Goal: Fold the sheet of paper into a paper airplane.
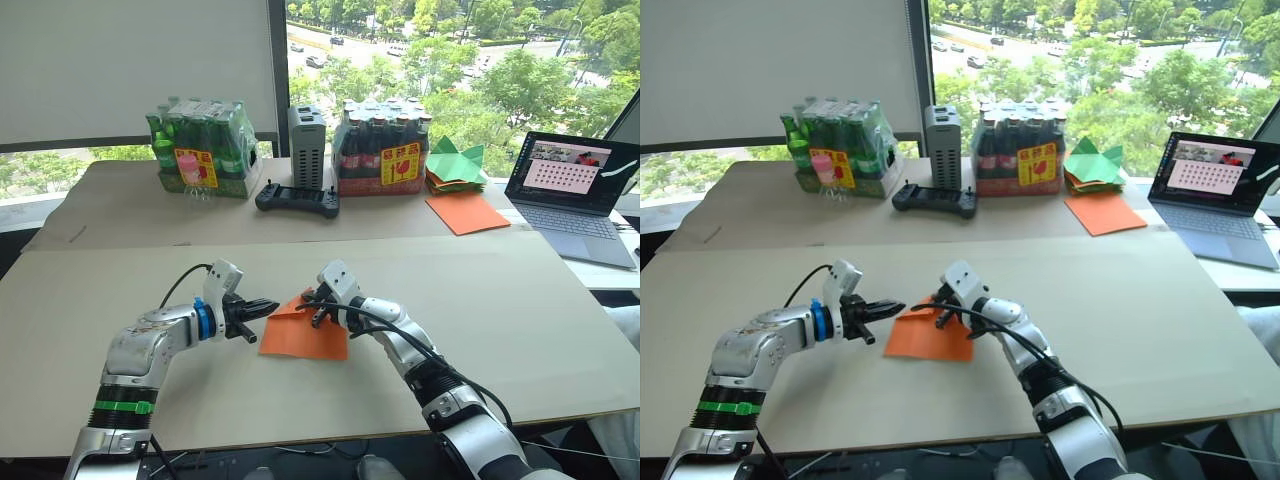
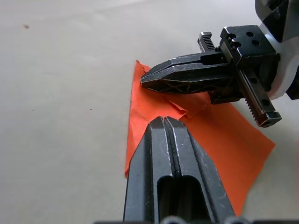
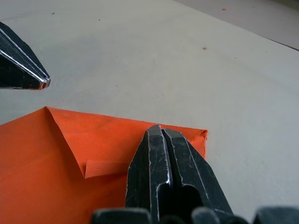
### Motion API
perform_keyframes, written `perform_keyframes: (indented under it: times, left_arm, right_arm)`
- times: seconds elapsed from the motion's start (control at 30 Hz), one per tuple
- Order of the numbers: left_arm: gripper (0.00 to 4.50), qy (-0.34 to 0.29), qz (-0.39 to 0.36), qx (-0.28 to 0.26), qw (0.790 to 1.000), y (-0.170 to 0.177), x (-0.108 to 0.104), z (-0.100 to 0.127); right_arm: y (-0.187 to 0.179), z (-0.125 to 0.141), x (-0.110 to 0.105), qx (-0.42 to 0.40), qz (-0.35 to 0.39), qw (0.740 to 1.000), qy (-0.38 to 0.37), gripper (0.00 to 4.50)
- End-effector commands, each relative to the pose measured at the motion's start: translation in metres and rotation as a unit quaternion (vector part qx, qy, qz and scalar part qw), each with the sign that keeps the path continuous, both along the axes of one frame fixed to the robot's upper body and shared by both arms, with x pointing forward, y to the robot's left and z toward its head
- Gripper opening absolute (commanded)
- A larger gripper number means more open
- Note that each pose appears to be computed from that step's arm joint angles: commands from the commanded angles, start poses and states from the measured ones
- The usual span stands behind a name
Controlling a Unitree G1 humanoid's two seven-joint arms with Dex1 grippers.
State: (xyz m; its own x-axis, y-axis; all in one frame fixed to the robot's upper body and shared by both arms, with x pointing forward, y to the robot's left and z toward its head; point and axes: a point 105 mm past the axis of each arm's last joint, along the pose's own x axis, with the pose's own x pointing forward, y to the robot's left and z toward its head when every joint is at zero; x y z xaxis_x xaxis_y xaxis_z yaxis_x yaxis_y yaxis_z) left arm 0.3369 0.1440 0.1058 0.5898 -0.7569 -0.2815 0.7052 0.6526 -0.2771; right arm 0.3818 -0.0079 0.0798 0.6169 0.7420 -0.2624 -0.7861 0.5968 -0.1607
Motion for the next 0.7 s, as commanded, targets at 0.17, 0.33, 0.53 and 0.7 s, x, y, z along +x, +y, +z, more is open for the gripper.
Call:
perform_keyframes:
  times: [0.17,0.33,0.53,0.7]
  left_arm:
    - [0.02,0.017,0.051,-0.021,0.998,-0.002,0.016,-0.003]
    - [0.02,0.042,0.057,-0.034,0.997,-0.006,0.016,-0.012]
    - [0.02,0.061,0.059,-0.012,0.996,-0.004,0.010,-0.028]
    - [0.02,0.074,0.059,0.006,0.996,0.000,0.002,-0.040]
  right_arm:
    - [-0.015,-0.024,0.000,-0.029,-0.033,0.999,0.032,0.00]
    - [-0.016,-0.024,0.000,-0.028,-0.036,0.998,0.031,0.00]
    - [-0.016,-0.023,0.001,-0.027,-0.038,0.998,0.030,0.00]
    - [-0.011,-0.017,-0.001,-0.020,-0.029,0.999,0.023,0.00]
